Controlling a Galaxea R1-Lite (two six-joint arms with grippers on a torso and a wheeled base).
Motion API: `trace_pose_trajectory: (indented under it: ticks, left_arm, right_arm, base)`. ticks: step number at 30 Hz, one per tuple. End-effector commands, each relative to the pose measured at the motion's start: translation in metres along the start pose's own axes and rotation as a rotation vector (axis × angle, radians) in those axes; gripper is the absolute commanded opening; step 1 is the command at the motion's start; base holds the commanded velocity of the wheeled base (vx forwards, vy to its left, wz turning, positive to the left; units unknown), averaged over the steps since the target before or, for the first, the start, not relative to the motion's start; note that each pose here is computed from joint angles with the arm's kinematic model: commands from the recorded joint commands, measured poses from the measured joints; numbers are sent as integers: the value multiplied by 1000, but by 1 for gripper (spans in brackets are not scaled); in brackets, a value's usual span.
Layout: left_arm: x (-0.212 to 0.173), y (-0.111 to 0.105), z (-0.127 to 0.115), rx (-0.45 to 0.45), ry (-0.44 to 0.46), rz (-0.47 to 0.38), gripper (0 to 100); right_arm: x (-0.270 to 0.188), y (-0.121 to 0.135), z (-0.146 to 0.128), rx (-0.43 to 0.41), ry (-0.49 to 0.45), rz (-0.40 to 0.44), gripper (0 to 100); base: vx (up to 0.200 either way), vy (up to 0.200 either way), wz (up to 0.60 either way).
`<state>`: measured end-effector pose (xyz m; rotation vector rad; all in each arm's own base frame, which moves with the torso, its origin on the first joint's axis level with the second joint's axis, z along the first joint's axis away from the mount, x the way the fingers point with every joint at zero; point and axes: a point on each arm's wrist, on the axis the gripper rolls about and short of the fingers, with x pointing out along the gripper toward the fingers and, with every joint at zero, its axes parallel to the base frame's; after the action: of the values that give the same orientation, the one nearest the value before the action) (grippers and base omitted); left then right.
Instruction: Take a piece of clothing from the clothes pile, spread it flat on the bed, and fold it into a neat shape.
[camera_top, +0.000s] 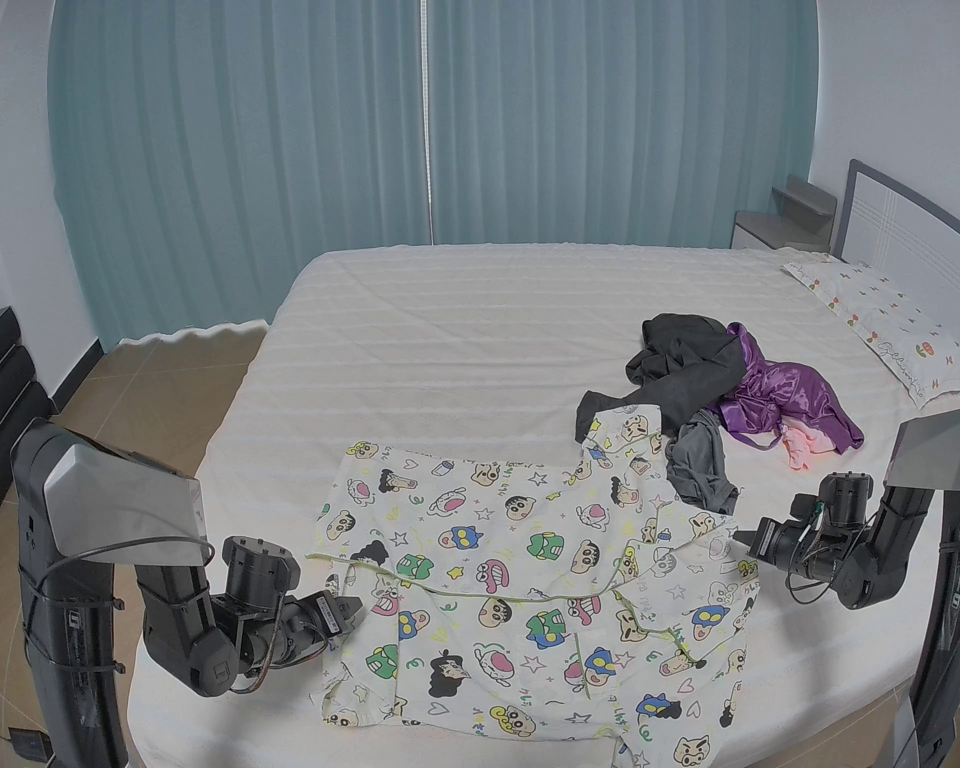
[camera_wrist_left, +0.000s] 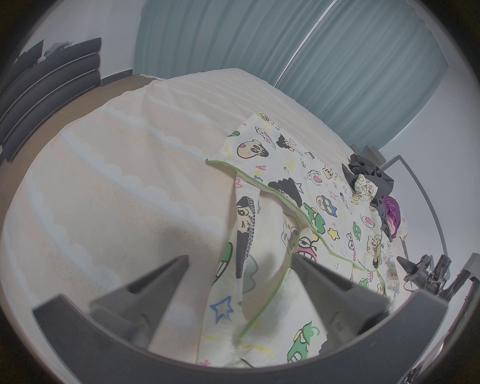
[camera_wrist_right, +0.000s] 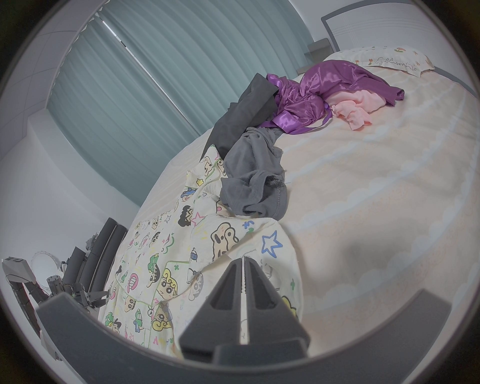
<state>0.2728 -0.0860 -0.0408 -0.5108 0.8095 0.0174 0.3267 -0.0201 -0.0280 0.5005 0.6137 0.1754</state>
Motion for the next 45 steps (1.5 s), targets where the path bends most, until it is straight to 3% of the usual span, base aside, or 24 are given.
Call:
trace_pose_trajectory:
  ticks: [1,10,20,25,30,40,41,45]
  left_arm:
    - [0,4,-1,22,-9,35,0]
    - [1,13,9,91,-55,90,0]
    - [6,31,35,55,-130,131,0]
    - [8,44,41,80,-136,150,0]
    - [7,48,44,67,-156,103,0]
    - [-17,32,28,76,-64,-28,0]
    - [-19,31,25,78,-51,-36,100]
    - [-22,27,18,91,-25,-50,100]
  right_arm:
    - [0,0,-1,1,2,-1,0]
    - [0,0,0,0,-1,0,0]
    - [0,0,-1,0,2,-1,0]
    - [0,0,-1,0,5,-2,0]
    - [0,0,-1,0,5,-2,0]
    - [0,0,-2,-1,6,-3,0]
    - [0,0,-2,-1,6,-3,0]
    - [0,0,-2,-5,8,-2,0]
  base:
    - [0,0,0]
    - [0,0,0]
    - [0,0,0]
    - [0,0,0]
    - [0,0,0]
    - [0,0,0]
    - [0,0,0]
    - [0,0,0]
